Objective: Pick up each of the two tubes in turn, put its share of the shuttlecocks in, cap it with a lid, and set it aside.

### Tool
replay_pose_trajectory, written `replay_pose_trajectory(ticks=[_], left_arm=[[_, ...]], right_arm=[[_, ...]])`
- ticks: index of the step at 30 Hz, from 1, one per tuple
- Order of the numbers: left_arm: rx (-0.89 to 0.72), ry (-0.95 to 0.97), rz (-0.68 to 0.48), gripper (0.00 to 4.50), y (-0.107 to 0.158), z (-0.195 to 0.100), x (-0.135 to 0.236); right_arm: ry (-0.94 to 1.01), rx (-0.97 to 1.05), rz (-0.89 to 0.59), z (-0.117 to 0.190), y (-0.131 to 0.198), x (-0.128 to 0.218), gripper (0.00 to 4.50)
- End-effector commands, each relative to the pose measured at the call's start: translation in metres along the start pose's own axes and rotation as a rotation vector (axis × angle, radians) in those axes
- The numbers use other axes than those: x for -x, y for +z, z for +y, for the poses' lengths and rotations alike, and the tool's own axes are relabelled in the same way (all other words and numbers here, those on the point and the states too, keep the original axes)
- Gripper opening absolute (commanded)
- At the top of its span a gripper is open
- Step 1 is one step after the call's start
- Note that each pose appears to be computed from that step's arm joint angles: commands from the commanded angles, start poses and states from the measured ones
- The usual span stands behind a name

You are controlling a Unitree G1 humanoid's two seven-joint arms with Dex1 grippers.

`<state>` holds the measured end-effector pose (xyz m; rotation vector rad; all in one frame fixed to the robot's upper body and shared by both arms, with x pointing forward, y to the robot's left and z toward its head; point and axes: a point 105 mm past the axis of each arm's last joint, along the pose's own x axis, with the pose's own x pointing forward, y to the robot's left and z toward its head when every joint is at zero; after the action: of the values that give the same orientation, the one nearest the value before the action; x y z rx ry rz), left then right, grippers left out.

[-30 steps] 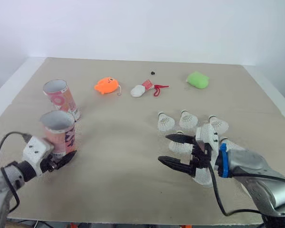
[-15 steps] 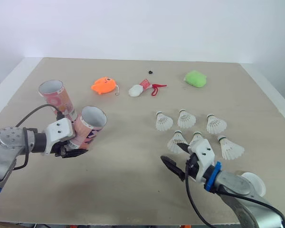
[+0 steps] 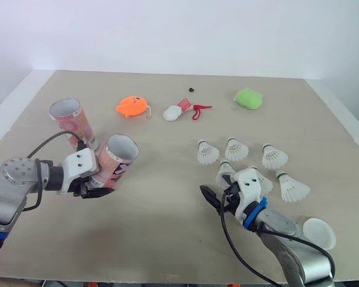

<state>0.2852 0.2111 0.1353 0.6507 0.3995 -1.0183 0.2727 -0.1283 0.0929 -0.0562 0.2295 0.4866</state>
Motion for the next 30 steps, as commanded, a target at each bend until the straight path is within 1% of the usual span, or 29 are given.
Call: replay_pose_trajectory(ticks=[1,15,25,30], left_arm=[[-0.027,0.028,-0.028,3.47,0.011,0.002,0.006],[-0.017,0.039,-0.033,3.47,0.013,0.000,0.005],[-0.017,0.031,-0.042,3.47,0.016,0.003,0.003],[-0.017,0.027,-0.045,3.47,0.017,0.003,0.002]], right_arm=[[-0.011,-0.012,-0.032,-0.003,0.009,0.000,4.50],[-0.031,-0.044,-0.022,-0.008,0.005,0.000,4.50],[-0.140,-0.085,-0.049,-0.018,0.012,-0.002,4.50],[-0.153,-0.109,-0.069,-0.018,0.017,-0.005,4.50]])
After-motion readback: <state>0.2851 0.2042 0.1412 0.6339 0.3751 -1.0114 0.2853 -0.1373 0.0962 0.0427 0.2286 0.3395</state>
